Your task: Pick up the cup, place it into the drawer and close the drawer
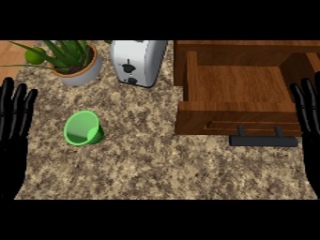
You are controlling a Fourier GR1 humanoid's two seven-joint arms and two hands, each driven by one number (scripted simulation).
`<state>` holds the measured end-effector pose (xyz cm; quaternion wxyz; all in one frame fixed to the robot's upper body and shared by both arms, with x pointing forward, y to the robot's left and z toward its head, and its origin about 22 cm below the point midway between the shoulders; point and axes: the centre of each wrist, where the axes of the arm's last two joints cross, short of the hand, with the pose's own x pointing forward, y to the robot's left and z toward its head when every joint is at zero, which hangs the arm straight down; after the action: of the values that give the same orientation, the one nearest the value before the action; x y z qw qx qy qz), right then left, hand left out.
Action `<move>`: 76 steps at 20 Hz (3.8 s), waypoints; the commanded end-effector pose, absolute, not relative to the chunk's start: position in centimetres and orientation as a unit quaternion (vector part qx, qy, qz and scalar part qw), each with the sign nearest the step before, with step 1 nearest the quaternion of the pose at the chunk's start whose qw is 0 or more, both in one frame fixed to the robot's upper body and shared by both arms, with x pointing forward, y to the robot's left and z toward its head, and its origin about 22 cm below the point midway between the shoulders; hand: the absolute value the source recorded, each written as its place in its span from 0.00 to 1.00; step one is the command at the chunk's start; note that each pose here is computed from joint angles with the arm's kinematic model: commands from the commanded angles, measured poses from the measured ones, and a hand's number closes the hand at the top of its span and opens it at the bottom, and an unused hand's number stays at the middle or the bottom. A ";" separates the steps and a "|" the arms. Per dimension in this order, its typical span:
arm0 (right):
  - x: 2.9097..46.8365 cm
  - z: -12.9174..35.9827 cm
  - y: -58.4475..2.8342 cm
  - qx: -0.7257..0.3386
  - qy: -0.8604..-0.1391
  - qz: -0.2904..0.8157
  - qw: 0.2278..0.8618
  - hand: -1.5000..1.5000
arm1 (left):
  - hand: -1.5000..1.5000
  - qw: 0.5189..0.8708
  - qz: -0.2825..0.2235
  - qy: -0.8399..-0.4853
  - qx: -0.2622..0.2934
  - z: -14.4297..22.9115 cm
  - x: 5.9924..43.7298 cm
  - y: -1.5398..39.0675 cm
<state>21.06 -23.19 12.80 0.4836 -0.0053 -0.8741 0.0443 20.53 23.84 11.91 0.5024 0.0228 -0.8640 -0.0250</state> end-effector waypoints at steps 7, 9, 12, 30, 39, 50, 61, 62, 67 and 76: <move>21.4 12.2 -23.8 -0.037 -0.848 0.083 0.522 0.00 | 0.00 0.557 -0.068 -0.802 -0.205 9.2 21.5 24.3; 21.2 12.1 -23.6 -0.035 -0.846 0.097 0.523 0.00 | 0.00 0.562 -0.076 -0.791 -0.230 9.0 21.4 26.2; 22.2 12.2 -25.1 -0.042 -0.846 0.096 0.523 0.00 | 0.00 0.570 -0.064 -0.785 -0.232 8.4 20.9 28.5; 22.7 11.3 -27.0 -0.041 -0.847 0.094 0.522 0.00 | 0.00 0.639 -0.039 -0.761 -0.105 -1.2 25.3 34.0; 23.6 11.4 -26.3 -0.041 -0.846 0.089 0.524 0.00 | 0.00 0.669 -0.040 -0.739 -0.066 -7.8 24.6 34.9; 21.6 11.1 -25.8 -0.031 -0.847 0.093 0.523 0.00 | 0.00 0.671 -0.013 -0.739 -0.067 -11.7 25.4 37.7; 24.1 11.7 -23.9 -0.017 -0.849 0.104 0.518 0.00 | 0.00 0.653 -0.013 -0.754 -0.067 -13.7 25.0 35.7; 24.8 13.2 -25.9 -0.027 -0.849 0.102 0.518 0.00 | 0.00 0.658 -0.021 -0.749 -0.067 -12.9 25.4 37.0; 24.0 11.6 -26.3 -0.013 -0.852 0.103 0.513 0.00 | 0.00 0.653 -0.013 -0.754 -0.070 -13.1 26.9 34.4; 23.2 11.1 -26.2 -0.010 -0.847 0.100 0.522 0.00 | 0.00 0.644 -0.007 -0.759 -0.096 -13.0 26.9 34.7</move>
<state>23.49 -26.02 11.21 0.5185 -0.0148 -0.8482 0.1074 27.19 35.29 -12.47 0.6785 -0.0404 -0.7330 -0.0263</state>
